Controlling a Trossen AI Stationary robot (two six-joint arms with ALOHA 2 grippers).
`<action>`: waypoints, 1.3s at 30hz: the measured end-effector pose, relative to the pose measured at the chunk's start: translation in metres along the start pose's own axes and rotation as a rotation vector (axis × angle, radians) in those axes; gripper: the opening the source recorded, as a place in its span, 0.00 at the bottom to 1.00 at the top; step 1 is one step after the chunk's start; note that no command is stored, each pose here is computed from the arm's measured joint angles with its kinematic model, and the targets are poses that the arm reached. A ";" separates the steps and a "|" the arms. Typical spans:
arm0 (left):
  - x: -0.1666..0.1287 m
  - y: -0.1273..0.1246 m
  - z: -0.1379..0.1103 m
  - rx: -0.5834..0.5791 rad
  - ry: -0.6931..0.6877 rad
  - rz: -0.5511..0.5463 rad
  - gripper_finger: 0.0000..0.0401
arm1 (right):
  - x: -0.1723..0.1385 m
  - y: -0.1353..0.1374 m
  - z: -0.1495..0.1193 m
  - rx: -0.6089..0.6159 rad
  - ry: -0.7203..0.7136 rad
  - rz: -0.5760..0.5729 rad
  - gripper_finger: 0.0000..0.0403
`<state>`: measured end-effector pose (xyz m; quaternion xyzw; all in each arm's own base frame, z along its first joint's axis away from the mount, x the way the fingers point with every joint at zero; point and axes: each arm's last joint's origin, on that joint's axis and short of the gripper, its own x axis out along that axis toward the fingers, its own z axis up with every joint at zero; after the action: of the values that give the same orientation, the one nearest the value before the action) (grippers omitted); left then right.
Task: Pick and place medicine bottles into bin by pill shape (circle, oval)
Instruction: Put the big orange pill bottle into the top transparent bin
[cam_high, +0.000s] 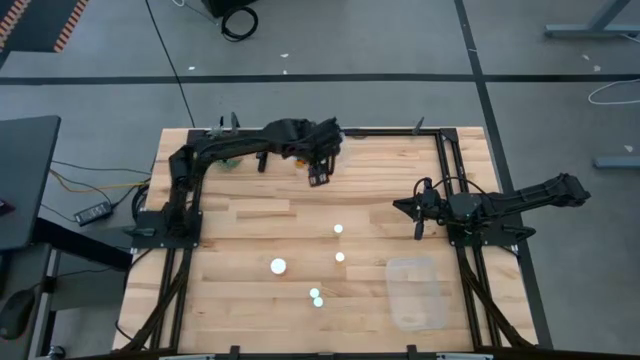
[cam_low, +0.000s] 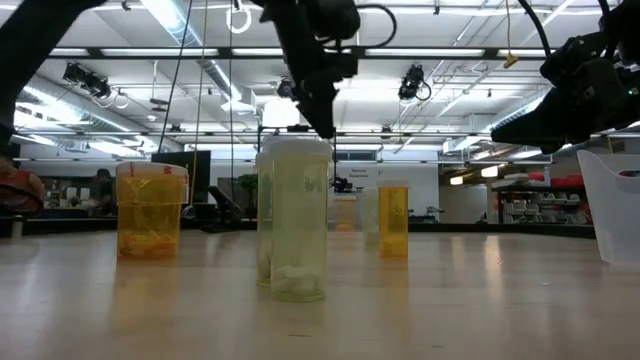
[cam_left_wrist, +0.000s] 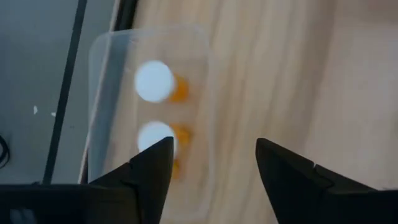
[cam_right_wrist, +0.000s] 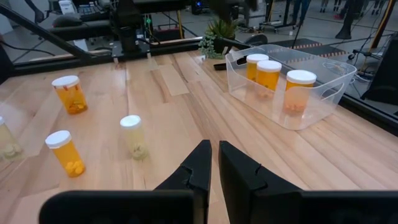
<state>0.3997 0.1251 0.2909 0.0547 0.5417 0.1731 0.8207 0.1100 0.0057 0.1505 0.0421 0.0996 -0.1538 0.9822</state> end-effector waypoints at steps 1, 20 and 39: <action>-0.004 -0.004 -0.004 0.008 -0.001 -0.004 0.56 | 0.000 0.000 0.000 0.000 0.001 0.000 0.09; -0.036 -0.080 -0.108 -0.042 -0.047 -0.093 0.47 | 0.000 0.000 0.000 -0.001 0.002 0.000 0.09; -0.049 -0.168 -0.176 -0.023 0.235 -0.370 0.45 | 0.000 0.000 0.000 -0.001 0.002 0.000 0.09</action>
<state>0.2600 -0.0657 0.2154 -0.0757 0.6324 0.0310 0.7703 0.1100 0.0057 0.1503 0.0417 0.1007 -0.1538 0.9821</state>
